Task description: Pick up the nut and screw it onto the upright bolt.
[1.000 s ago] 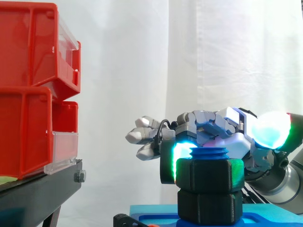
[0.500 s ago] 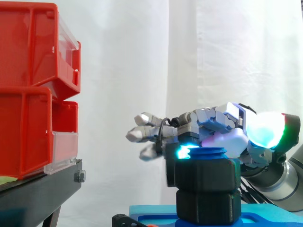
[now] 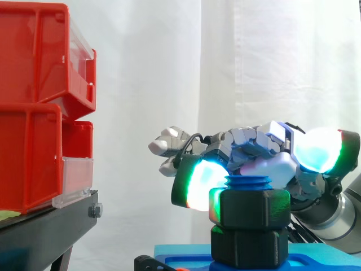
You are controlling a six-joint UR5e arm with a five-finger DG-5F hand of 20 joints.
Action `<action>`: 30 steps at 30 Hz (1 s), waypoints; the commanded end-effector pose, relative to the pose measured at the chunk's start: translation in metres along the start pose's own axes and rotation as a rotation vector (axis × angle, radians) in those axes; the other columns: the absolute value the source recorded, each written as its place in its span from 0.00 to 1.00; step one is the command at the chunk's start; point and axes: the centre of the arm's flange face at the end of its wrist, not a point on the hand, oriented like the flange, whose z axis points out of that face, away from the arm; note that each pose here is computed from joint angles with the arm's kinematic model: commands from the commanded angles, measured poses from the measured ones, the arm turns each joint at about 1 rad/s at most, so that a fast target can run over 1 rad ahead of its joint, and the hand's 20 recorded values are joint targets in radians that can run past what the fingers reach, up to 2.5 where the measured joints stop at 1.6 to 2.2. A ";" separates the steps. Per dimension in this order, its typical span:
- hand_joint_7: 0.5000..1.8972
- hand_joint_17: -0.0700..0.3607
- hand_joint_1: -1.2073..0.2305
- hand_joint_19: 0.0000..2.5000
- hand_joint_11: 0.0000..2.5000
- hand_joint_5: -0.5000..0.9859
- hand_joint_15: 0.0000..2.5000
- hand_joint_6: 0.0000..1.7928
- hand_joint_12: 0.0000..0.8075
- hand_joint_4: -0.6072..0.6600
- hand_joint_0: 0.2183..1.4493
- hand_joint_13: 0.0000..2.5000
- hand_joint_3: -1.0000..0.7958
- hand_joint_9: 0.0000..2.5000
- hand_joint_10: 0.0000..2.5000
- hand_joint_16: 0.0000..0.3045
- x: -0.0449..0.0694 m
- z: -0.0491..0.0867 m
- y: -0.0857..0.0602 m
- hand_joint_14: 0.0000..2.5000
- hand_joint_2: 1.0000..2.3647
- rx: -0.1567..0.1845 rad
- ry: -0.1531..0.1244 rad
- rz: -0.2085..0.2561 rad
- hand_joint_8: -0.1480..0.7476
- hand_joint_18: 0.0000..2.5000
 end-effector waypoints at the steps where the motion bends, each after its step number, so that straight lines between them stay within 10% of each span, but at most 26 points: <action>1: 0.10 0.39 0.80 0.00 0.00 0.21 0.00 0.28 0.41 0.62 0.17 0.03 0.28 0.15 0.00 0.14 0.004 -0.002 0.001 0.00 0.00 0.005 0.002 0.003 0.40 0.00; 13: 0.12 0.39 0.81 0.00 0.00 0.20 0.00 0.28 0.41 0.61 0.17 0.01 0.28 0.12 0.00 0.15 0.004 0.010 0.003 0.00 0.00 0.009 -0.020 0.003 0.39 0.00; 30: 0.47 0.36 0.70 0.00 0.00 0.28 0.00 0.28 0.39 0.71 0.20 0.09 0.28 0.23 0.00 0.13 0.012 -0.001 0.005 0.00 0.00 0.024 -0.008 0.015 0.46 0.00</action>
